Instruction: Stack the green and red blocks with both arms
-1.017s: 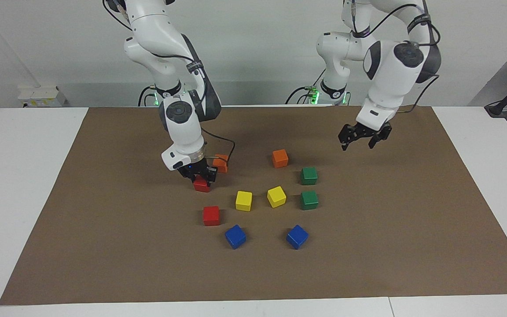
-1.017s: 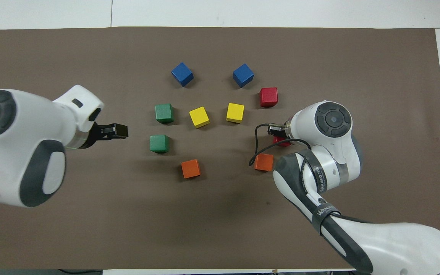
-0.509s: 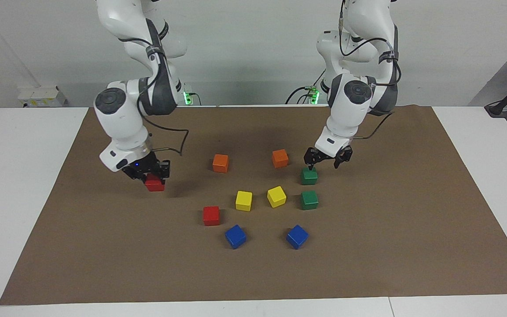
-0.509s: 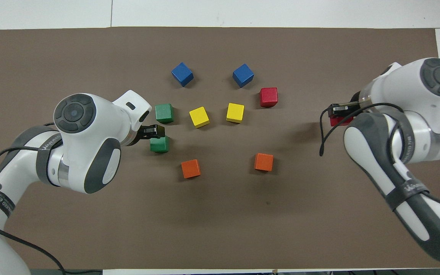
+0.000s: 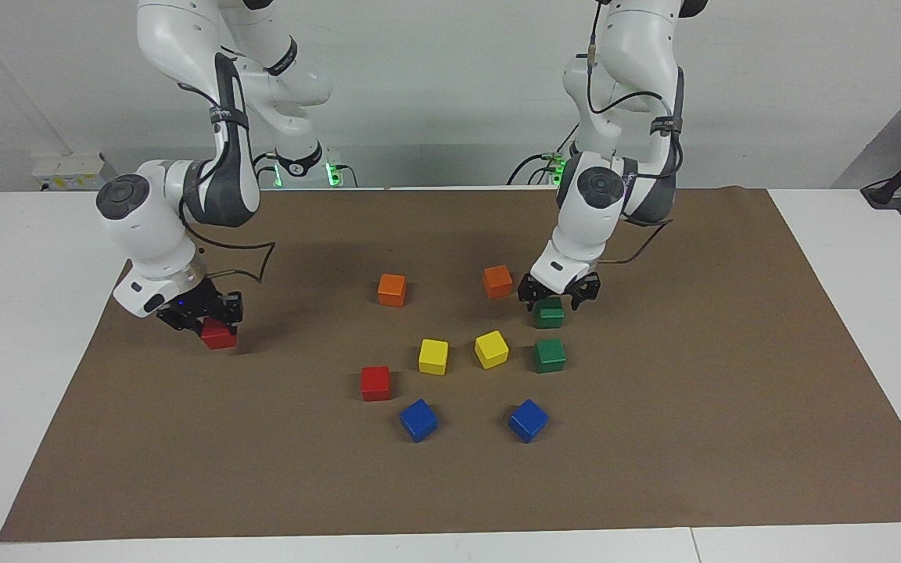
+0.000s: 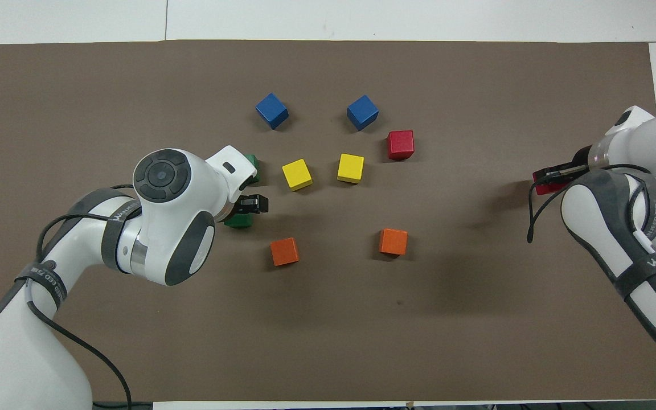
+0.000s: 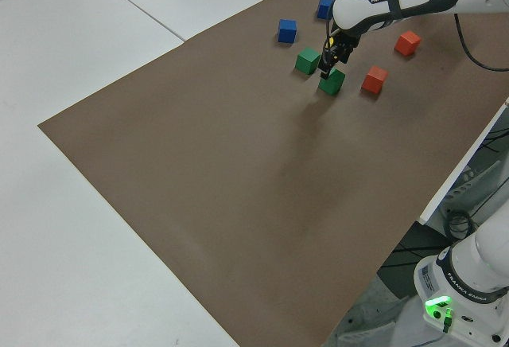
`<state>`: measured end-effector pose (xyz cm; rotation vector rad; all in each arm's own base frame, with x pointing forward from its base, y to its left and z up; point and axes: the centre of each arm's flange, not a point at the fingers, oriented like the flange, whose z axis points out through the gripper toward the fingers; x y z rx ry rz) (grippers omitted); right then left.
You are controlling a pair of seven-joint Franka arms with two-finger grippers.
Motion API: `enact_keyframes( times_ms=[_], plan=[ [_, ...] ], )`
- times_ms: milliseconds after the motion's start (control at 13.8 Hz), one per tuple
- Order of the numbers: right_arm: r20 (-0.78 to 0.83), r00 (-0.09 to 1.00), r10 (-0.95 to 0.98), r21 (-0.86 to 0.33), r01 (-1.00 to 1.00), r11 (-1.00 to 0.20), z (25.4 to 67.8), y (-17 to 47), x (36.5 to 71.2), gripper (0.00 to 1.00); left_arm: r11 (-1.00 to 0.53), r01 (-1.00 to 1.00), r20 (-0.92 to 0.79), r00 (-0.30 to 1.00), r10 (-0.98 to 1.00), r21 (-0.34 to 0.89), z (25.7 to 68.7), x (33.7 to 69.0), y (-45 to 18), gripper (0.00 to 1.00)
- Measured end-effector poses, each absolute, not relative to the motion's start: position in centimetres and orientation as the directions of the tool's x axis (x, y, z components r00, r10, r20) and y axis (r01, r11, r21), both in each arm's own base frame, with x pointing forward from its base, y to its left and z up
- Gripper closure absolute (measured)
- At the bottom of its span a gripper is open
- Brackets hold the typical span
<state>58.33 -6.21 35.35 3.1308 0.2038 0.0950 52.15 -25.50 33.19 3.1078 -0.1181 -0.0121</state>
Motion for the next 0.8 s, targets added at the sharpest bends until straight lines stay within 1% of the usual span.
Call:
enact_keyframes(
  times_ms=[145,218,436,509,654,727,799],
  plan=[
    [0.069,0.989,0.128,0.009,0.128,-0.992,34.2,-6.3,57.9,0.46,-0.995,-0.091,-0.012,0.996,-0.091,0.029,32.7,52.2,-25.4,0.01],
    [0.062,0.990,0.130,0.007,0.130,-0.991,33.7,-6.2,57.8,0.46,-0.995,-0.097,-0.012,0.995,-0.097,0.028,32.7,52.3,-25.2,0.00],
    [0.062,0.989,0.136,0.006,0.136,-0.991,32.6,-5.8,57.8,0.46,-0.994,-0.103,-0.012,0.995,-0.103,0.027,31.7,52.5,-25.2,0.00],
    [0.059,0.989,0.136,0.005,0.136,-0.991,32.2,-5.8,57.8,0.46,-0.994,-0.104,-0.015,0.994,-0.104,0.025,31.2,52.5,-25.2,0.09],
    [0.051,0.989,0.136,0.003,0.136,-0.991,31.8,-5.8,57.6,0.46,-0.994,-0.104,-0.017,0.994,-0.105,0.024,30.9,52.6,-25.3,0.10],
    [0.050,0.989,0.136,0.003,0.136,-0.991,31.8,-5.8,57.6,0.46,-0.994,-0.105,-0.017,0.994,-0.105,0.024,30.9,52.6,-25.3,0.19],
    [0.049,0.990,0.136,0.003,0.136,-0.991,31.7,-5.8,57.6,0.46,-0.994,-0.105,-0.018,0.994,-0.105,0.024,30.8,52.5,-25.2,0.19]
  ],
)
